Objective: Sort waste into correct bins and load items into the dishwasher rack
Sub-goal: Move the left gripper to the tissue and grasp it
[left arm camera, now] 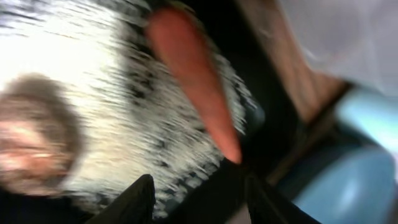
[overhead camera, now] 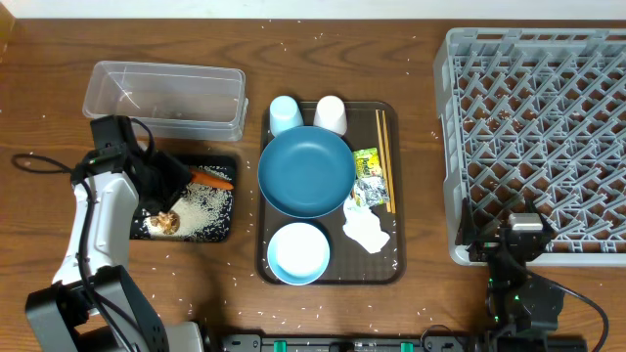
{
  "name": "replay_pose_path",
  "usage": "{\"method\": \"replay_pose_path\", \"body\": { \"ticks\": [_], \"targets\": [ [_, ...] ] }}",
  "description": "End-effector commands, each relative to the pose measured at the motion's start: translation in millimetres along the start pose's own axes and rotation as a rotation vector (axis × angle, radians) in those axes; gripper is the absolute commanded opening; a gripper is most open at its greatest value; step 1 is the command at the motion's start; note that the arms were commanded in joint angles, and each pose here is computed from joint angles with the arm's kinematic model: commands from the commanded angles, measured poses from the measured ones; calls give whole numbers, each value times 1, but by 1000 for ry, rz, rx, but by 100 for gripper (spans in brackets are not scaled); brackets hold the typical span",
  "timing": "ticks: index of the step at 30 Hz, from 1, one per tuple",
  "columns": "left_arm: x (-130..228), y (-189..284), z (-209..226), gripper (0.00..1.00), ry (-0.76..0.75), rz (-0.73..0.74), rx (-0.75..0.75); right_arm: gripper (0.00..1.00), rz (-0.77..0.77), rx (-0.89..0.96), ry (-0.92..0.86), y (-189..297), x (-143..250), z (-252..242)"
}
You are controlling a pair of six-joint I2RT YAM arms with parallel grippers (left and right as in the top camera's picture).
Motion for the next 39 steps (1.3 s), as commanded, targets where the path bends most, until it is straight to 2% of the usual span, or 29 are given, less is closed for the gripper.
{"method": "replay_pose_path", "body": {
  "ticks": [1,4,10,13,16,19,22,23,24,29,32,37,39],
  "targets": [
    [20,6,-17,48,-145,167,216,99,3,-4,-1,0,1,1],
    [32,16,-28,48,-171,232,319,99,3,-4,-1,0,1,1],
    [67,41,-50,48,-303,249,401,99,3,-4,-1,0,1,1],
    [100,57,-67,49,-448,248,453,99,3,-4,-1,0,1,1],
    [142,69,-83,56,-627,254,489,99,3,-4,-1,0,1,1],
    [181,67,-89,58,-659,214,385,99,3,-4,-1,0,1,1],
    [215,59,-95,67,-684,179,324,99,3,-4,-1,0,1,1],
    [226,56,-97,75,-698,173,320,99,3,-4,-1,0,1,1],
    [238,54,-100,98,-715,173,325,99,3,-4,-1,0,1,1],
    [292,42,-118,98,-840,208,413,99,3,-4,-1,0,1,1],
    [304,29,-125,98,-756,214,406,99,3,-4,-1,0,1,1],
    [297,-9,-114,98,-359,156,193,99,3,-4,-1,0,1,1],
    [298,-22,-111,98,-274,171,139,99,3,-4,-1,0,1,1]
  ]
}}
Point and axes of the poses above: each gripper's point midway between its finger pads, its own y axis back along the fingers, its own z axis along the line the jaws close on, x = y × z, the point moved 8 cm from there along y, back along the fingers, and after that the axes turned 8 degrees about y, right-handed, at the moved point
